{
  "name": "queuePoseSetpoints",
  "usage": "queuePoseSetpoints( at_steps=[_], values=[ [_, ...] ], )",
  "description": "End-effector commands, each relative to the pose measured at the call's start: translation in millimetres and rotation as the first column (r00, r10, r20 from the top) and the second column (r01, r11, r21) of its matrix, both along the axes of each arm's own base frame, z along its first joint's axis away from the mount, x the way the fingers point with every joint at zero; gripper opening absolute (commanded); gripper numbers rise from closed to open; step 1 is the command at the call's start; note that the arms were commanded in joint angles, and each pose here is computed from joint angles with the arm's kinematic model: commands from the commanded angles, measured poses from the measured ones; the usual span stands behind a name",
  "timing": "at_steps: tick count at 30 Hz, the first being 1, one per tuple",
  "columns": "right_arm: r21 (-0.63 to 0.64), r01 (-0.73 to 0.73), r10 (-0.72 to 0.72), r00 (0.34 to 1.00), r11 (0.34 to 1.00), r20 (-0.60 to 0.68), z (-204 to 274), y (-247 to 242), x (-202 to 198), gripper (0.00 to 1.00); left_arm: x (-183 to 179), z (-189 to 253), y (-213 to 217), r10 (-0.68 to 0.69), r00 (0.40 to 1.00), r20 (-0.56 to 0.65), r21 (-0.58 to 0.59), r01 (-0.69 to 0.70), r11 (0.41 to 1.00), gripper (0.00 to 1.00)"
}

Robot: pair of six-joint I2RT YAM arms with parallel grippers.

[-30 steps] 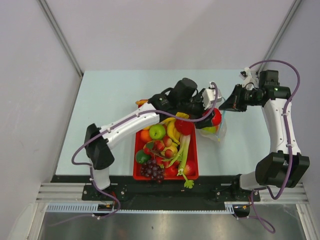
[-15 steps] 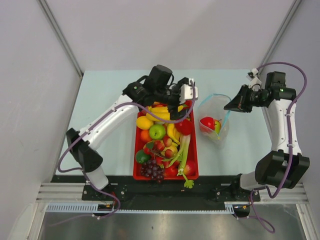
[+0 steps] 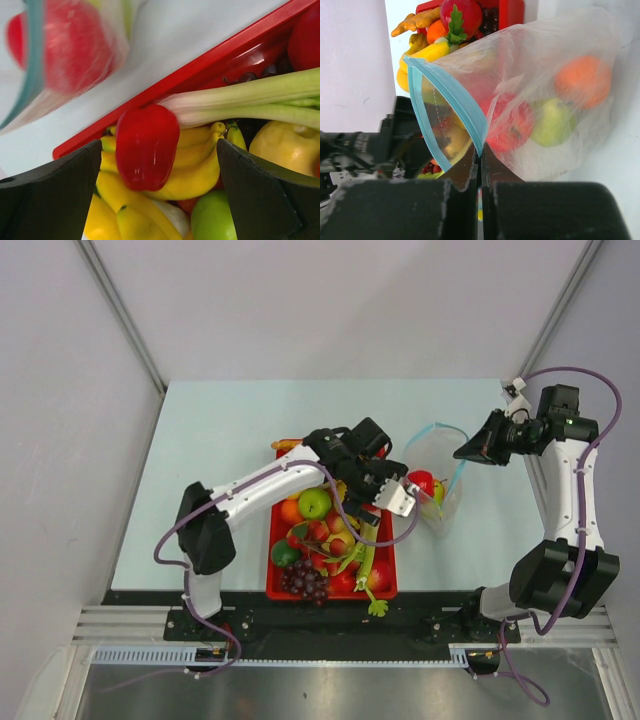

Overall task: Place the food in the zip-top bag and seal the zipper
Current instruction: Pick up the fake fruit from the bin.

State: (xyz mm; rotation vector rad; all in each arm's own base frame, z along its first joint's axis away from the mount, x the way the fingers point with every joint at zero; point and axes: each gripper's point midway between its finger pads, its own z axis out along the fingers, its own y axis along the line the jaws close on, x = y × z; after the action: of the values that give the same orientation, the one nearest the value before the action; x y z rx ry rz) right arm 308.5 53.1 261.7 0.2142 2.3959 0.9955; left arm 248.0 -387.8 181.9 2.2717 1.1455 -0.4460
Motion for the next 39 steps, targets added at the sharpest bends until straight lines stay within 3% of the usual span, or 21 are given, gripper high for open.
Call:
queuePoseSetpoints(
  at_steps=[1, 12, 28, 32, 36, 39],
  values=[
    [-0.001, 0.012, -0.012, 1.000, 1.000, 0.026, 5, -2, 3, 0.00, 7, -13, -4, -0.045, 0.998, 0.052, 0.049, 0.043, 0.998, 1.00],
    [-0.006, 0.015, -0.014, 0.999, 1.000, 0.033, 7, -2, 1, 0.00, 19, -60, 2, -0.044, 0.998, 0.054, 0.158, 0.034, 0.987, 1.00],
    [-0.005, 0.015, -0.014, 1.000, 1.000, 0.027, 5, -2, 1, 0.00, 41, -67, -3, -0.049, 0.989, 0.137, 0.164, 0.026, 0.986, 0.99],
    [-0.014, 0.013, -0.013, 1.000, 1.000, 0.025, 3, -3, 1, 0.00, 29, -52, -4, -0.084, 0.992, 0.090, 0.151, 0.070, 0.986, 0.87],
    [-0.015, 0.009, -0.009, 1.000, 1.000, 0.024, 2, -3, 1, 0.00, 0, -7, 3, -0.135, 0.991, 0.019, 0.102, 0.133, 0.986, 0.69],
    [-0.011, 0.005, -0.004, 1.000, 1.000, 0.020, 1, -3, 1, 0.00, -13, 28, 8, -0.160, 0.986, 0.035, 0.030, 0.159, 0.987, 0.60]
  ],
)
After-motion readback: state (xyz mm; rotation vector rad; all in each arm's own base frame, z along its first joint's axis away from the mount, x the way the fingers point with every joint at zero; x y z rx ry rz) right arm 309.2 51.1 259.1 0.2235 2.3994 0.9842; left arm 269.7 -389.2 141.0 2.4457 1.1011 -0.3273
